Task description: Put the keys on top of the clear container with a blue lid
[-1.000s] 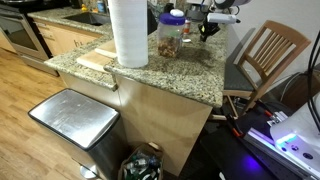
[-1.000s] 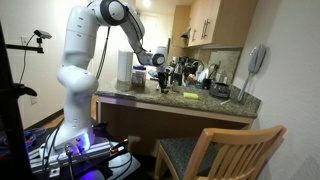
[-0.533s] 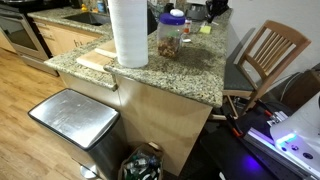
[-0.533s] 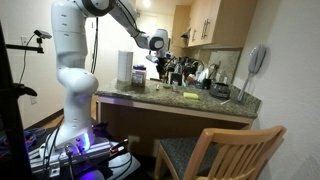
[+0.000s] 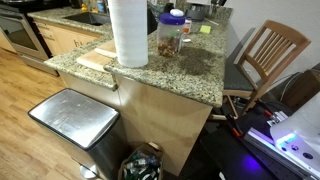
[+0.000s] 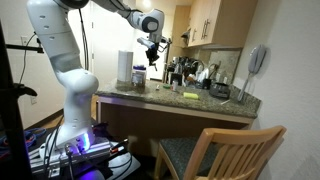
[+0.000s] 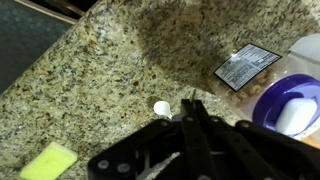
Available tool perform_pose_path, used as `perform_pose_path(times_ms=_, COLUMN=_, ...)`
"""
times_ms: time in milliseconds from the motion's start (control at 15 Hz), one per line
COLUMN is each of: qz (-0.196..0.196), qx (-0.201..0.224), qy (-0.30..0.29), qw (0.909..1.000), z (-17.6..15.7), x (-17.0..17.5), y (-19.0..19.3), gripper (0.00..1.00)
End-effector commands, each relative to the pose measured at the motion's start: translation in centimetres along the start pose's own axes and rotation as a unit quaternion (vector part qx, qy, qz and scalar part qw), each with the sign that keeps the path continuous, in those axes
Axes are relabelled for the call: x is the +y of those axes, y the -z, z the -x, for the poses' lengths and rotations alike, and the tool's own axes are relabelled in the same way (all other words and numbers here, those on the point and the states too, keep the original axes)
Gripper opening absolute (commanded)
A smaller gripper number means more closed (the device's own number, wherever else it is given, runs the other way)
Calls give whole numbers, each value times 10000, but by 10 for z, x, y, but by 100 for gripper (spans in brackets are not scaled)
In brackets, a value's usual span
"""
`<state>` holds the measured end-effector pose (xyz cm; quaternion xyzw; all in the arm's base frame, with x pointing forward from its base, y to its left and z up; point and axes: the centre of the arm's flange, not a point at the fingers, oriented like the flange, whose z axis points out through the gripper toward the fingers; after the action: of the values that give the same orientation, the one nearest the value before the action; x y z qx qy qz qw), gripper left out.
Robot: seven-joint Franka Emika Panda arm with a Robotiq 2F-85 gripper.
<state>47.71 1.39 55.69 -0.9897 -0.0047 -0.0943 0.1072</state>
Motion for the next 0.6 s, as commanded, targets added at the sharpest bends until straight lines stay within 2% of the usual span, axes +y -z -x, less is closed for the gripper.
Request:
perform_pose_path(times_ms=0, qz=-1, qx=-16, qy=7, qw=10000, z=0, x=0, y=-2, gripper=1)
perform_pose_path(times_ms=133, qz=3, qx=-7, qy=7, qw=10000, z=-3, x=-3, y=-3, gripper=1)
perform_pose_path(times_ms=533, qz=39, qx=926, qy=630, qw=9937, z=-1, x=-67, y=41, gripper=1)
